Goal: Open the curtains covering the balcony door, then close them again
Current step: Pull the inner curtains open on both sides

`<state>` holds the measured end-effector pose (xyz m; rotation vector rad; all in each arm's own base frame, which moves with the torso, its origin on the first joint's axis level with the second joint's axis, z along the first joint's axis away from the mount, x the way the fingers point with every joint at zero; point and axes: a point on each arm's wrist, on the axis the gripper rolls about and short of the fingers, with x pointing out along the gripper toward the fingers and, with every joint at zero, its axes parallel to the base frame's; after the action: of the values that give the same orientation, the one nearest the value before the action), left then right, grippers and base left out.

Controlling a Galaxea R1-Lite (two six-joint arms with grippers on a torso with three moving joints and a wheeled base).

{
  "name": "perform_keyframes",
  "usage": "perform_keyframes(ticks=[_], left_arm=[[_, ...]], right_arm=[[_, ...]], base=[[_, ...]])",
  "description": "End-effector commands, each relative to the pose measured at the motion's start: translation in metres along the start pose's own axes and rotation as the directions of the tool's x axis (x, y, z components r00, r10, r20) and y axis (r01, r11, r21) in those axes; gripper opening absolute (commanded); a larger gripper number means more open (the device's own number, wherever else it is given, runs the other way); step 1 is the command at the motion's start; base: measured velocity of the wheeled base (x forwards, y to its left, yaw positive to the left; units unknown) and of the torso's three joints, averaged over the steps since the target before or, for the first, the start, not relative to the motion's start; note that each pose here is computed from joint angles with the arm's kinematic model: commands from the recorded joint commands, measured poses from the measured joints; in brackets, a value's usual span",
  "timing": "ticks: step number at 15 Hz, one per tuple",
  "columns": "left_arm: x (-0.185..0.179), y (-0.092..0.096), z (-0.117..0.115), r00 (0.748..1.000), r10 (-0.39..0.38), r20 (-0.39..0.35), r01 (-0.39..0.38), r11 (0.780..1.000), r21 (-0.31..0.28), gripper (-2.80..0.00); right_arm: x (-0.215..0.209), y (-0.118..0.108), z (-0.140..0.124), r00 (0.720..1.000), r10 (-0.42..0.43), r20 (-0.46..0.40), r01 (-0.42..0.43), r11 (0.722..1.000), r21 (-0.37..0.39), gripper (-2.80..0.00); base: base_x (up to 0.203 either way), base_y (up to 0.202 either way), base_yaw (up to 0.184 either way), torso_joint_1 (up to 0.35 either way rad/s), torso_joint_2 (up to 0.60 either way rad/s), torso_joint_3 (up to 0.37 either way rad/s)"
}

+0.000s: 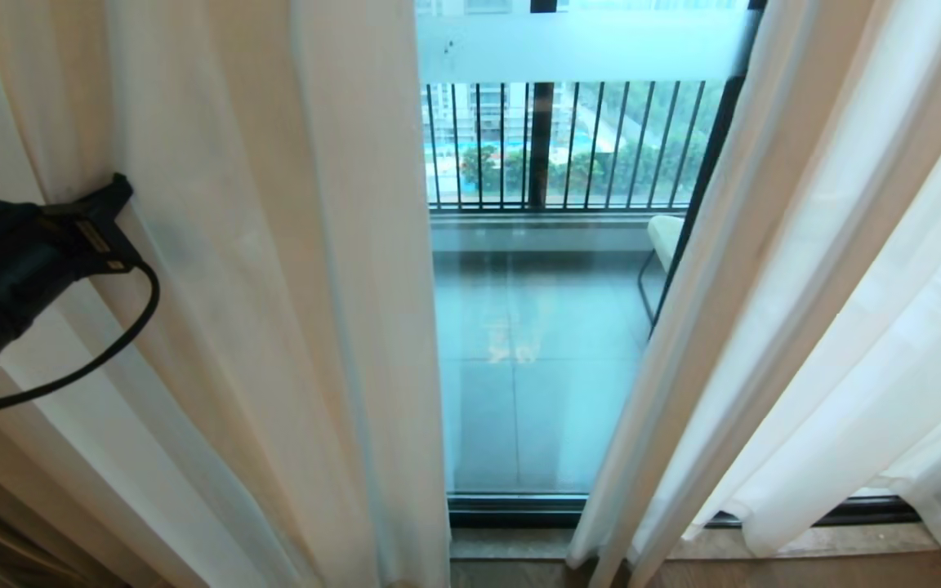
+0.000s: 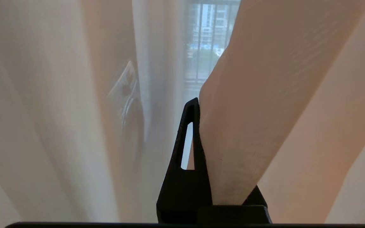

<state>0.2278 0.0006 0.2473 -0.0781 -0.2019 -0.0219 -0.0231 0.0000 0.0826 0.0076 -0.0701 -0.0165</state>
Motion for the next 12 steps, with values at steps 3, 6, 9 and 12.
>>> perform_keyframes(ticks=[3, 6, 9, 12], left_arm=[[0.0, 0.0, 0.0007, 1.0, 0.0, 0.006, 0.0, 1.0, 0.0, -2.8], [0.0003, 0.0001, 0.0003, 1.0, 0.0, 0.005, 0.0, 1.0, -0.001, -2.8], [0.0003, 0.0, 0.0003, 1.0, -0.002, 0.004, 0.002, 1.0, 0.0, -2.8], [0.0003, 0.0004, 0.0003, 1.0, 0.0, 0.005, 0.0, 1.0, -0.001, -2.8]], right_arm=[[0.0, 0.0, 0.0001, 1.0, 0.0, 0.001, 0.0, 1.0, 0.0, -2.8], [0.0, 0.0, 0.0001, 1.0, 0.0, 0.001, 0.0, 1.0, 0.0, -2.8], [0.0, 0.0, 0.0001, 1.0, 0.0, 0.001, 0.0, 1.0, 0.0, -2.8], [0.0001, 0.0, 0.0001, 1.0, 0.0, 0.0, 0.0, 1.0, 0.0, -2.8]], base=[[0.0, 0.191, -0.001, 0.004, 0.0, 0.003], [0.0, 0.189, 0.001, 0.002, 0.0, 0.002], [0.0, 0.192, 0.0, 0.002, 0.0, 0.003], [0.0, 0.189, 0.0, 0.0, 0.0, 0.003]])
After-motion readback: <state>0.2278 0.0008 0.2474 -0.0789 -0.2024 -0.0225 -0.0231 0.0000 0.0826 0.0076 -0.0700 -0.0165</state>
